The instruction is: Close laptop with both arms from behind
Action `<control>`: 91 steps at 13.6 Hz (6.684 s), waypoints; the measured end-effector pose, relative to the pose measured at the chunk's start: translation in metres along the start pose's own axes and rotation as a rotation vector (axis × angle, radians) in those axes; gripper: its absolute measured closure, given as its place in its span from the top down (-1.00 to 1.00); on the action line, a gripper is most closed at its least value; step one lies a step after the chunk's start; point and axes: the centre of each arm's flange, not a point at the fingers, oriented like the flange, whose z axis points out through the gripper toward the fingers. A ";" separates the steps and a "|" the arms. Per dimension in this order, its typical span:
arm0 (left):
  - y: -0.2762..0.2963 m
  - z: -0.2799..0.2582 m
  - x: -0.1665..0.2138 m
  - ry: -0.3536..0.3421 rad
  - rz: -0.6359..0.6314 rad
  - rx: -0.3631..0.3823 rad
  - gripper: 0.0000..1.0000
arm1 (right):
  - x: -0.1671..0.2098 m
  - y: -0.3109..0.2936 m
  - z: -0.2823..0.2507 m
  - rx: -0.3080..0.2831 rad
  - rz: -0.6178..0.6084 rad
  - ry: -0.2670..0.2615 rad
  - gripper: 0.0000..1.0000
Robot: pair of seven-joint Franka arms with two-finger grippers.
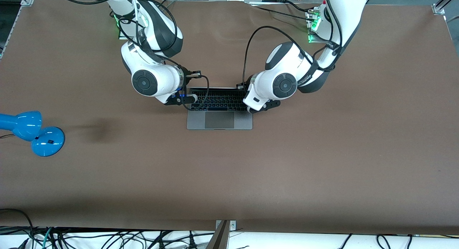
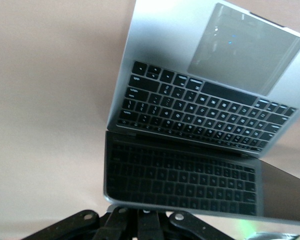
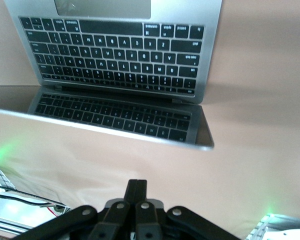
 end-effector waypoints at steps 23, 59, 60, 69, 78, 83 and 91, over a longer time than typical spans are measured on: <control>0.000 0.015 0.065 0.038 -0.029 -0.006 -0.98 | 0.075 0.048 0.027 -0.013 -0.105 0.166 -0.98; -0.008 0.069 0.133 0.123 -0.072 -0.040 -0.97 | 0.153 0.073 0.082 0.010 -0.218 0.260 -0.84; -0.007 0.068 0.134 0.127 -0.070 -0.041 -0.89 | 0.155 0.077 0.080 0.008 -0.213 0.266 -0.63; -0.011 -0.063 0.083 0.238 0.017 0.070 0.66 | 0.139 0.079 0.010 -0.021 -0.210 0.367 1.00; -0.135 -0.256 0.020 0.253 0.182 0.190 1.00 | 0.040 0.168 -0.166 -0.144 -0.081 0.406 1.00; -0.212 -0.331 -0.011 0.298 0.274 0.244 1.00 | -0.024 0.183 -0.232 -0.319 -0.057 0.454 1.00; -0.312 -0.354 -0.069 0.363 0.377 0.284 1.00 | -0.093 0.223 -0.281 -0.283 0.044 0.457 1.00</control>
